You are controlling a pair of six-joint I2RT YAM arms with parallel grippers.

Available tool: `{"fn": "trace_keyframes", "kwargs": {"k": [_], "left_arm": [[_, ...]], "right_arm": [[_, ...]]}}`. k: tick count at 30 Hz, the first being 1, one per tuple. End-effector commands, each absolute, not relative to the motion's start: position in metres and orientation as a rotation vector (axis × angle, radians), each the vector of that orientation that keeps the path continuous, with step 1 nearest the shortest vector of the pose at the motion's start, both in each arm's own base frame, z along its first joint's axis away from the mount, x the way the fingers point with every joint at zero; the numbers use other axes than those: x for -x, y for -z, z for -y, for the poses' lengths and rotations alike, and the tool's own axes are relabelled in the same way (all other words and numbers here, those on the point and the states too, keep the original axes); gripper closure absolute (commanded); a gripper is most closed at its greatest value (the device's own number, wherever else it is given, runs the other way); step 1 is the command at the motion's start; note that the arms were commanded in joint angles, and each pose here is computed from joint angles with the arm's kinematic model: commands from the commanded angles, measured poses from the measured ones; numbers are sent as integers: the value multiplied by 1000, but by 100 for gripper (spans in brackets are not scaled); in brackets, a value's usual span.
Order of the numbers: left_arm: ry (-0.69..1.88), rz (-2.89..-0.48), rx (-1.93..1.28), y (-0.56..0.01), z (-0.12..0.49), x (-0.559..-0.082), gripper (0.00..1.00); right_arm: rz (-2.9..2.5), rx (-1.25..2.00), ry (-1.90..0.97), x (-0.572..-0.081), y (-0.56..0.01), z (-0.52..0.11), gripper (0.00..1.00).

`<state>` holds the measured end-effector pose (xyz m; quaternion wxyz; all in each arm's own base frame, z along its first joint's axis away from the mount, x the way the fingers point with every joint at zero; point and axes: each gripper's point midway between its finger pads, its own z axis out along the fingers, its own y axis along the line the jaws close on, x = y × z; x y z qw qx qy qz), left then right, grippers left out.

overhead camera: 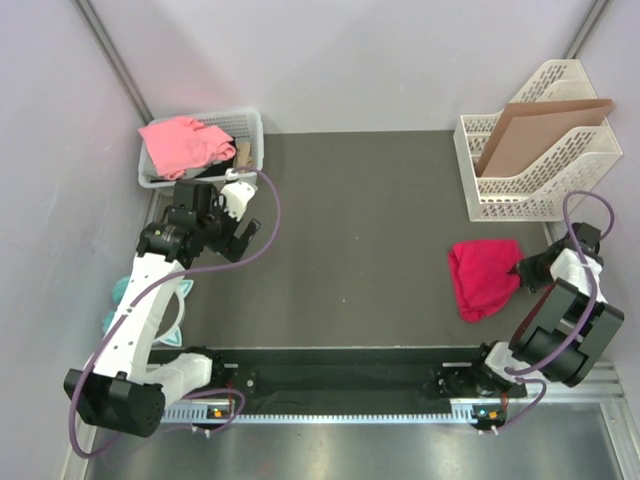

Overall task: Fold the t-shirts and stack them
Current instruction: Put the neatly folded tshirt into the corner of the board with the right arm

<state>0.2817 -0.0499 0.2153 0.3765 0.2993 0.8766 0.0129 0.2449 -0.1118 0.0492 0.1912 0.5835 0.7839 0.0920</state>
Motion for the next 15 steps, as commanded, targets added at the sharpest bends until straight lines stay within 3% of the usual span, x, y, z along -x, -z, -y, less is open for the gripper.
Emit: {"fn": "trace_keyframes", "kwargs": {"k": [1,11,12,13,14,15], "left_arm": [[-7,-2249,-728,-208,48,-286,1],[1,-2276,-720,-195,38,-284,1],[-1,-2274,-719,-196,38,-283,1],[-4,-2276,-715,-195,37,-284,1],[-1,-2274,-716,-196,37,-283,1],[4,-2277,-715,-195,37,-283,1]], "right_arm": [[-2116,-1618,-111,-262,-70,152,100],[-2135,-1690,-25,-269,-51,171,99],[-2140,-1691,-17,-267,-50,171,93],[-2143,-1684,-13,-266,-52,171,81],[-2139,-1691,44,-261,-52,176,53],[-2133,-1688,71,-260,-55,179,40]]}}
